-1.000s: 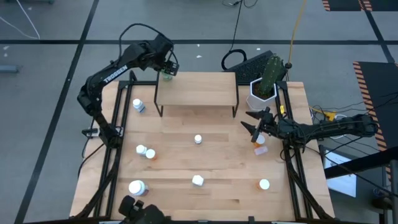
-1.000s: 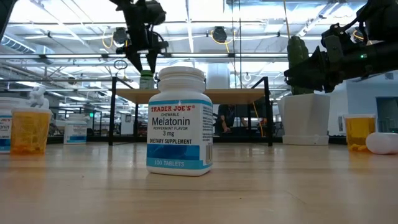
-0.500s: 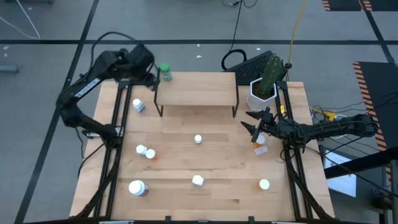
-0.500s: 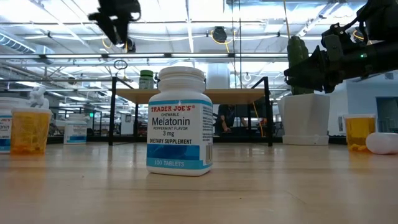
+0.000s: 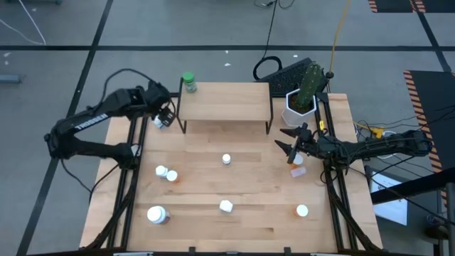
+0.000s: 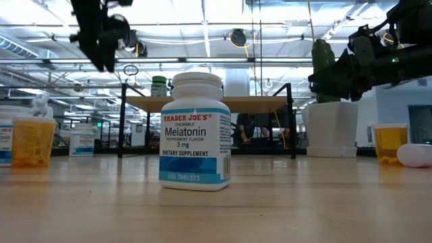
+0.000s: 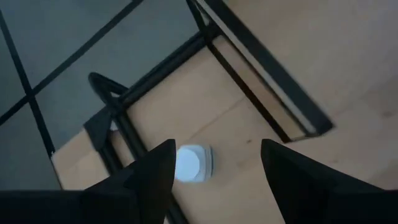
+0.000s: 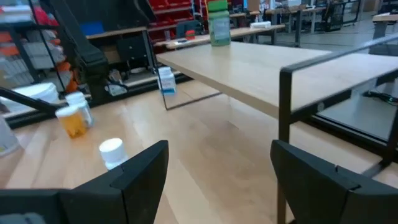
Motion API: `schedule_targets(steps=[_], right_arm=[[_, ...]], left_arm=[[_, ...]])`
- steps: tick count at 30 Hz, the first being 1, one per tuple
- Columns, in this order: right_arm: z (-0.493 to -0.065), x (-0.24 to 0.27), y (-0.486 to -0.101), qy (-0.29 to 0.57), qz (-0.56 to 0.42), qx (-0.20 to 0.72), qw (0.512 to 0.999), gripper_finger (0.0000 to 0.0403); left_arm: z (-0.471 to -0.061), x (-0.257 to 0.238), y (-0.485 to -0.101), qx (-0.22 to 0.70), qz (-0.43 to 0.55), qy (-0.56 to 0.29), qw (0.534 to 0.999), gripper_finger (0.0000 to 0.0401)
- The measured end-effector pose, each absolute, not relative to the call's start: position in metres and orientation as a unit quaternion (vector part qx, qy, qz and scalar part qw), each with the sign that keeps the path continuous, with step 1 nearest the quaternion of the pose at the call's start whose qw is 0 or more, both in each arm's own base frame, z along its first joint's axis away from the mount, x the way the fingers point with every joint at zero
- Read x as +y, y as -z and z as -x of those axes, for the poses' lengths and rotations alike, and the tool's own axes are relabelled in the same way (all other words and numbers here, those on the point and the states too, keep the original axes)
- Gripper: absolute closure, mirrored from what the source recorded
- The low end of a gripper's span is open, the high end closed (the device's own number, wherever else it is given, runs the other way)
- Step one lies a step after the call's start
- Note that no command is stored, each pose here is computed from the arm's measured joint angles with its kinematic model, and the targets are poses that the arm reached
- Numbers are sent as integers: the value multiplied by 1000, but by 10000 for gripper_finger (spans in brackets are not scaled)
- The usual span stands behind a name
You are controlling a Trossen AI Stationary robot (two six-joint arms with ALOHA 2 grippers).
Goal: Pick and place medicine bottles onto shelf by color
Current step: Put the top large white medicine bottle on the shelf
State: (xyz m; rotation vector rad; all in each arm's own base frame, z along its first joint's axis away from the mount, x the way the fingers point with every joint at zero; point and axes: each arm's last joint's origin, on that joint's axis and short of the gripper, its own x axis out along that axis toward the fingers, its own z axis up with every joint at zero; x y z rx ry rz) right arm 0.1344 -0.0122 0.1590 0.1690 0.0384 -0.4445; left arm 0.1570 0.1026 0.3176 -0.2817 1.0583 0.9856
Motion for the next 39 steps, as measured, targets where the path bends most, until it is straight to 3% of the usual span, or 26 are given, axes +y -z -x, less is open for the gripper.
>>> schedule_targets(steps=[12,25,39], right_arm=[[-135,-12,-161,209,-88,10,974,124],[-135,-12,-161,209,-90,10,974,124],[-135,-12,-161,209,-90,10,974,124]], left_arm=[[-135,127,-237,526,249,-461,670,157],[-115,147,-211,516,239,-492,659,67],[-112,155,-206,509,223,-486,674,114]])
